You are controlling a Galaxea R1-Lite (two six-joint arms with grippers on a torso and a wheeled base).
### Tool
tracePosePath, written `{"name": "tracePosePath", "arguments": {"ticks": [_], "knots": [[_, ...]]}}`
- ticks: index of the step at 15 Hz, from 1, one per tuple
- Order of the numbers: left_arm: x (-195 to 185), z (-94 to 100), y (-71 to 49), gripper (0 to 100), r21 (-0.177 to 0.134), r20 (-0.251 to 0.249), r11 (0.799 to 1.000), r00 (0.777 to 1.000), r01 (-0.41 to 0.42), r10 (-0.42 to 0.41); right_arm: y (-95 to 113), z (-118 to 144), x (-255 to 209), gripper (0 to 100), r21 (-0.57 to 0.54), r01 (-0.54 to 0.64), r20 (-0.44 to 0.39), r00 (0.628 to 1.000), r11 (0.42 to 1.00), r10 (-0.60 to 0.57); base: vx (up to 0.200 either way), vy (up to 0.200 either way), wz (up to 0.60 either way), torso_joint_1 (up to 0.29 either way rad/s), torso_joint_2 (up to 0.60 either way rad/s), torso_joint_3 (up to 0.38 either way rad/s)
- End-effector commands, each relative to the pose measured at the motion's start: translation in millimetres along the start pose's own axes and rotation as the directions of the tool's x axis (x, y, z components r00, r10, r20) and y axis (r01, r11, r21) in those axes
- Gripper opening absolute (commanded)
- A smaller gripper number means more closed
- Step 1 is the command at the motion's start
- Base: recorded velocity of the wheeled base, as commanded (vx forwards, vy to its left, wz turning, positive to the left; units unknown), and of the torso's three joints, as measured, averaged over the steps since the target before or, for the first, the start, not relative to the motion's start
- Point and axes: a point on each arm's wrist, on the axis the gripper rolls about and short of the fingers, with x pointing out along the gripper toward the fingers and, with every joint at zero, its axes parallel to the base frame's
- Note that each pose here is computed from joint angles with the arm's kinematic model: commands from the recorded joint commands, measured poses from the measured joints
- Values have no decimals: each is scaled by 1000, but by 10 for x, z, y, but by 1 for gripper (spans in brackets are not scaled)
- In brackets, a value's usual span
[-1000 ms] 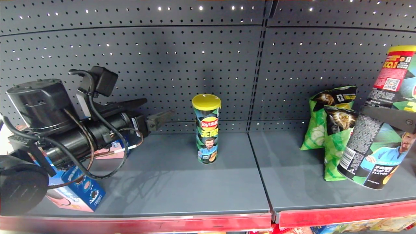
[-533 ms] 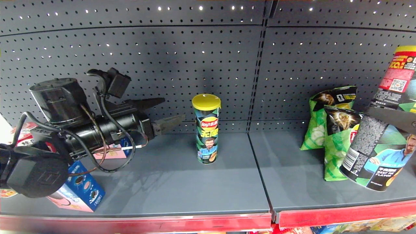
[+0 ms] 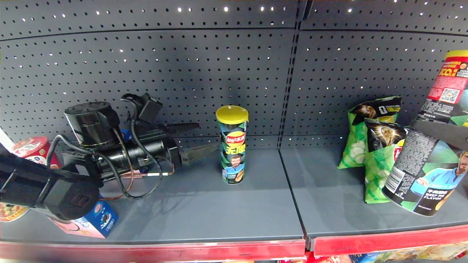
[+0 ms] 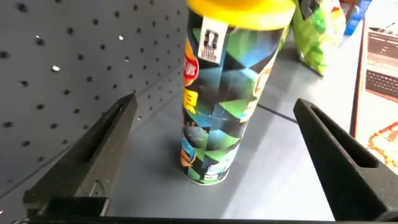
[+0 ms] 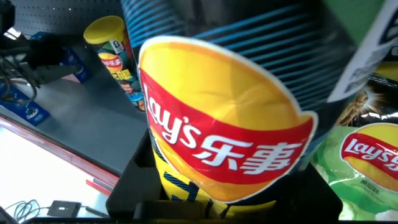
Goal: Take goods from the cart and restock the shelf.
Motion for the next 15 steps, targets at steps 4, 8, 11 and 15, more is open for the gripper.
{"name": "tracePosePath", "arguments": {"ticks": [4,8,11,15], "knots": [[128,-147,128,100,-20,-22,1000,1000,5,-5,6,3,-26,0,-2,-1,7,1000,1000,1,0,0,0,0,0,0],[233,-95,212,100,-1,-2,1000,1000,10,-10,7,0,-30,0,0,-3,6,1000,1000,3,0,0,0,0,0,0],[244,-85,216,100,1,0,1000,1000,11,-11,1,-17,-27,0,2,1,1,1000,1000,-1,0,0,0,0,0,0],[302,-85,186,100,5,2,1000,1000,28,-28,0,-19,-23,0,2,0,-1,1000,1000,0,0,0,0,0,0,0]]}}
